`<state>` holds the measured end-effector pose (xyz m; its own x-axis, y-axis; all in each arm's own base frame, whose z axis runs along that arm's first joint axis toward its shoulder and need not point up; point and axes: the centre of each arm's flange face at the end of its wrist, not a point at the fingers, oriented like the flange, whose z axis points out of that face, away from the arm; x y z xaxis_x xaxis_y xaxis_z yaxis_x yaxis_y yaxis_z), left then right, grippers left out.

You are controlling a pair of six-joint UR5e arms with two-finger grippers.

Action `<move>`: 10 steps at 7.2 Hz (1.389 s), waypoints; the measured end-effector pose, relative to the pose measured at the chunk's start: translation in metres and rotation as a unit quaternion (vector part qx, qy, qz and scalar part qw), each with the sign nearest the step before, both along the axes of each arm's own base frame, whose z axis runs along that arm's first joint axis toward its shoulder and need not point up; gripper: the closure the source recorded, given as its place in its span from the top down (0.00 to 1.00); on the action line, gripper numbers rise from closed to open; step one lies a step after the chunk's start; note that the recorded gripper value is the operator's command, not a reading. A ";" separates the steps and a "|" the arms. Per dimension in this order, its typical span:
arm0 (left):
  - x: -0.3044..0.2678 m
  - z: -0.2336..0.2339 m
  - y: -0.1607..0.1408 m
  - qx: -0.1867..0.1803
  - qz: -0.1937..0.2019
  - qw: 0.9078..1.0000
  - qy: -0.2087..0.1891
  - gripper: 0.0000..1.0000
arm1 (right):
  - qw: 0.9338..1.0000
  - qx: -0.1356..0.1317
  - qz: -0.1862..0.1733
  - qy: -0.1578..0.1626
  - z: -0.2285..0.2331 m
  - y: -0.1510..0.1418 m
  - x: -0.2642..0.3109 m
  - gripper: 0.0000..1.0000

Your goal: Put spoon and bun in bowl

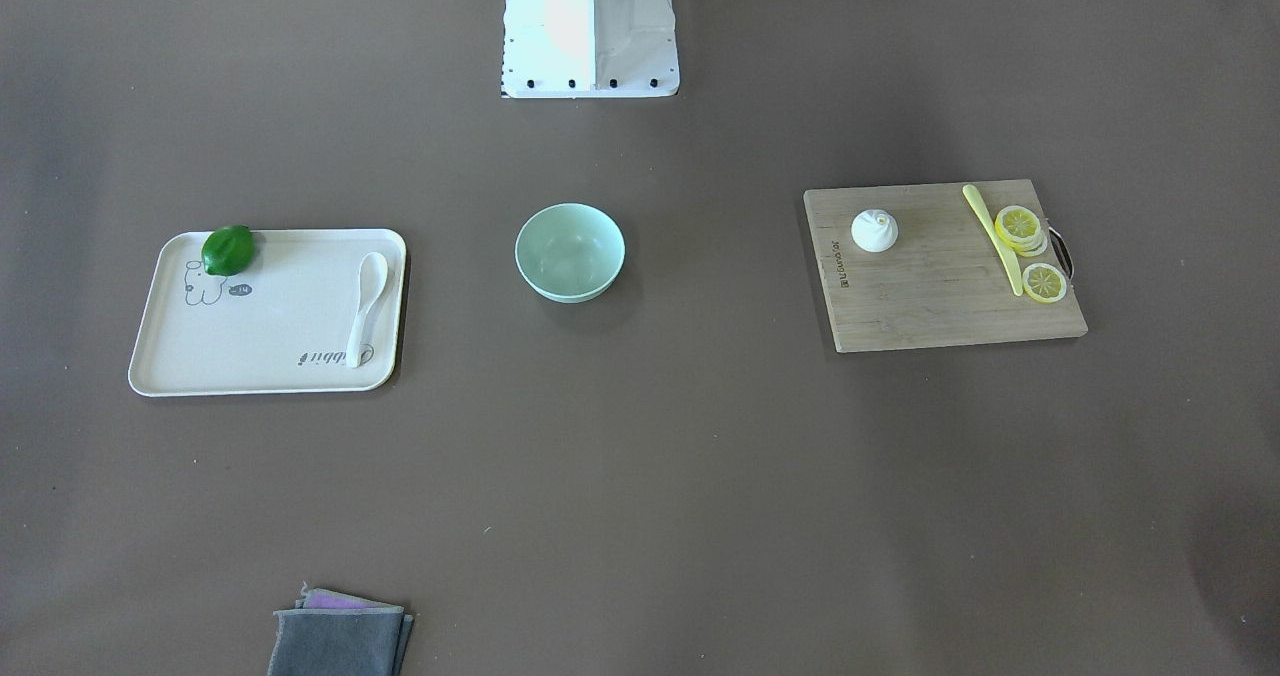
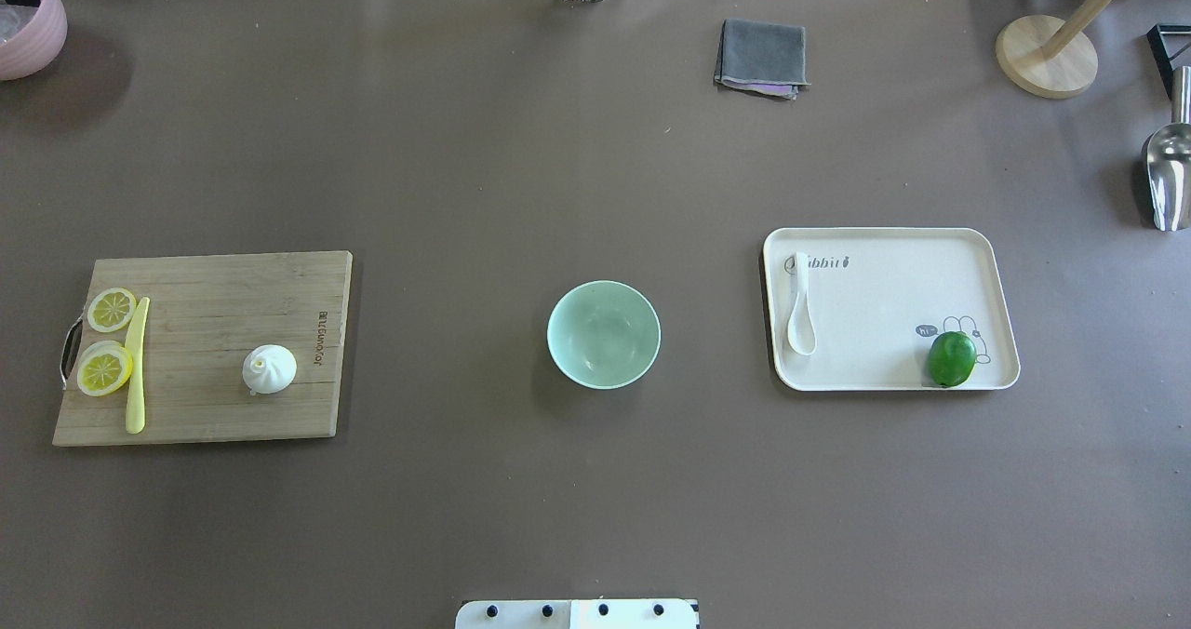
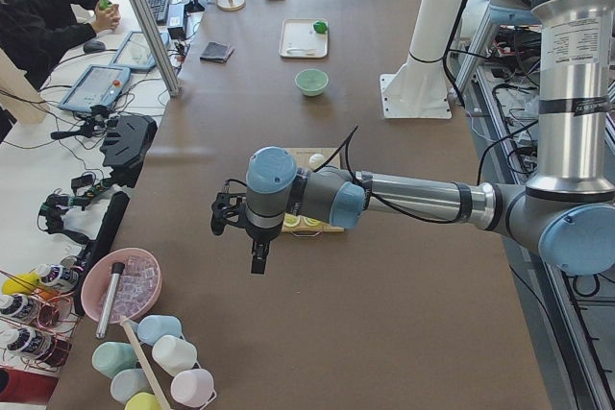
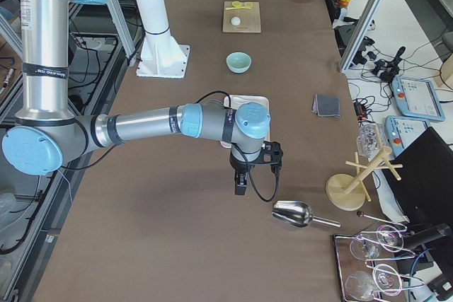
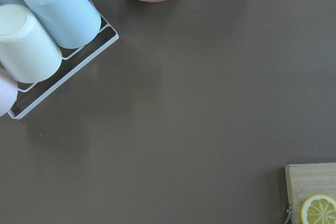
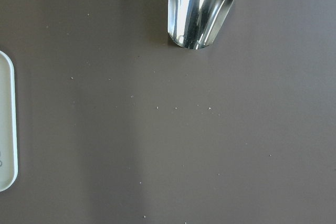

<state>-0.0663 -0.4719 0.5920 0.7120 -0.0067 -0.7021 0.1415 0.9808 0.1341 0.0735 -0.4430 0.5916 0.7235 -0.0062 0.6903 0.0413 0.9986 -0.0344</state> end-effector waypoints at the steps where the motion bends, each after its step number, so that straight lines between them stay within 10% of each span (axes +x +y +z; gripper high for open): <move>1: 0.000 0.001 0.001 -0.002 0.000 1.000 0.001 0.98 | 1.000 0.000 0.000 -0.001 0.000 0.000 0.000 1.00; 10: 0.000 -0.002 -0.004 0.000 -0.003 1.000 -0.004 0.98 | 1.000 0.000 0.001 -0.009 -0.002 0.000 -0.002 1.00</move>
